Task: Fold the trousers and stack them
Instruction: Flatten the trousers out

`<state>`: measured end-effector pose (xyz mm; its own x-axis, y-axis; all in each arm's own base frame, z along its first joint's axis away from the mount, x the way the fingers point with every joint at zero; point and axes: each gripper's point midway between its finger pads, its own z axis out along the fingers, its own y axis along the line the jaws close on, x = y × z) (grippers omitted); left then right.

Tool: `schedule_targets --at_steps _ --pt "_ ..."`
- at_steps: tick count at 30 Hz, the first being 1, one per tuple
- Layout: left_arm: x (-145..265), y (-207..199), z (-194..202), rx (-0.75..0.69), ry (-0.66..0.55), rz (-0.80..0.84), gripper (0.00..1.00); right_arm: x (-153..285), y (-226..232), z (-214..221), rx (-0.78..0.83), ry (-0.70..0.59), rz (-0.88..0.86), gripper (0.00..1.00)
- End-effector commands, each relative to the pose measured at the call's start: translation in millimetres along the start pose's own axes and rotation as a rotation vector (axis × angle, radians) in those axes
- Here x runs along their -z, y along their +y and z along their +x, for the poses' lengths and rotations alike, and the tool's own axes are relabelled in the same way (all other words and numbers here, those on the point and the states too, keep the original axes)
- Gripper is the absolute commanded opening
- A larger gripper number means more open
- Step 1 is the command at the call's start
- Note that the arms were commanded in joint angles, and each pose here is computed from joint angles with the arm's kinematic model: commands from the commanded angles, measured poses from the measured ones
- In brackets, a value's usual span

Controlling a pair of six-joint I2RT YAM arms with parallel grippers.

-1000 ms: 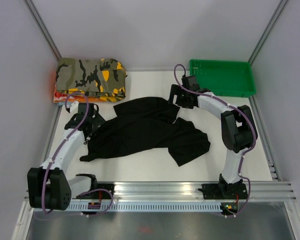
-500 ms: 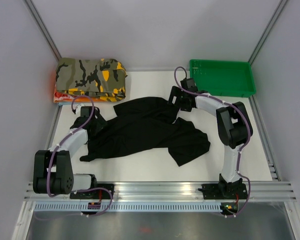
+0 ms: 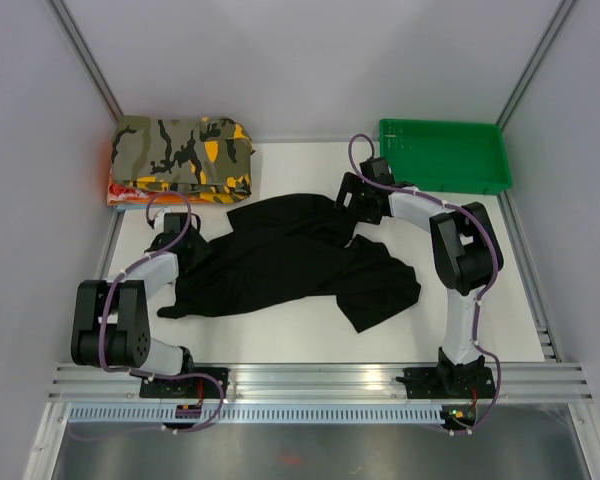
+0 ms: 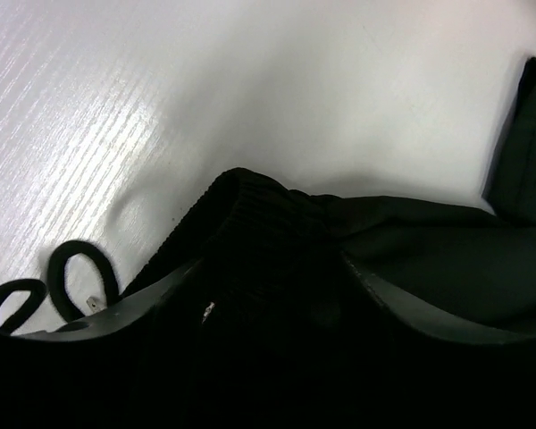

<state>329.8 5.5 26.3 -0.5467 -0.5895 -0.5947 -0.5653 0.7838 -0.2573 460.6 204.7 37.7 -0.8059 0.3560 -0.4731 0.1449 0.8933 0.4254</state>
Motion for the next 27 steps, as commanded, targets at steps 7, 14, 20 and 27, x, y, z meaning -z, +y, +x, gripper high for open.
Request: schedule_targets --at_steps 7,14,20,27 --pt "-15 8 5 0.102 0.088 -0.016 0.02 2 3 -6 -0.017 -0.030 -0.009 0.83" --pt "-8 31 -22 0.186 0.041 -0.006 0.02 5 4 -10 -0.027 -0.059 -0.027 0.18" --pt "4 35 -74 0.208 -0.062 -0.010 0.02 45 9 -39 -0.036 -0.169 0.010 0.00" --pt "13 44 -116 0.180 -0.149 -0.054 0.02 208 19 -103 -0.018 -0.560 0.057 0.00"
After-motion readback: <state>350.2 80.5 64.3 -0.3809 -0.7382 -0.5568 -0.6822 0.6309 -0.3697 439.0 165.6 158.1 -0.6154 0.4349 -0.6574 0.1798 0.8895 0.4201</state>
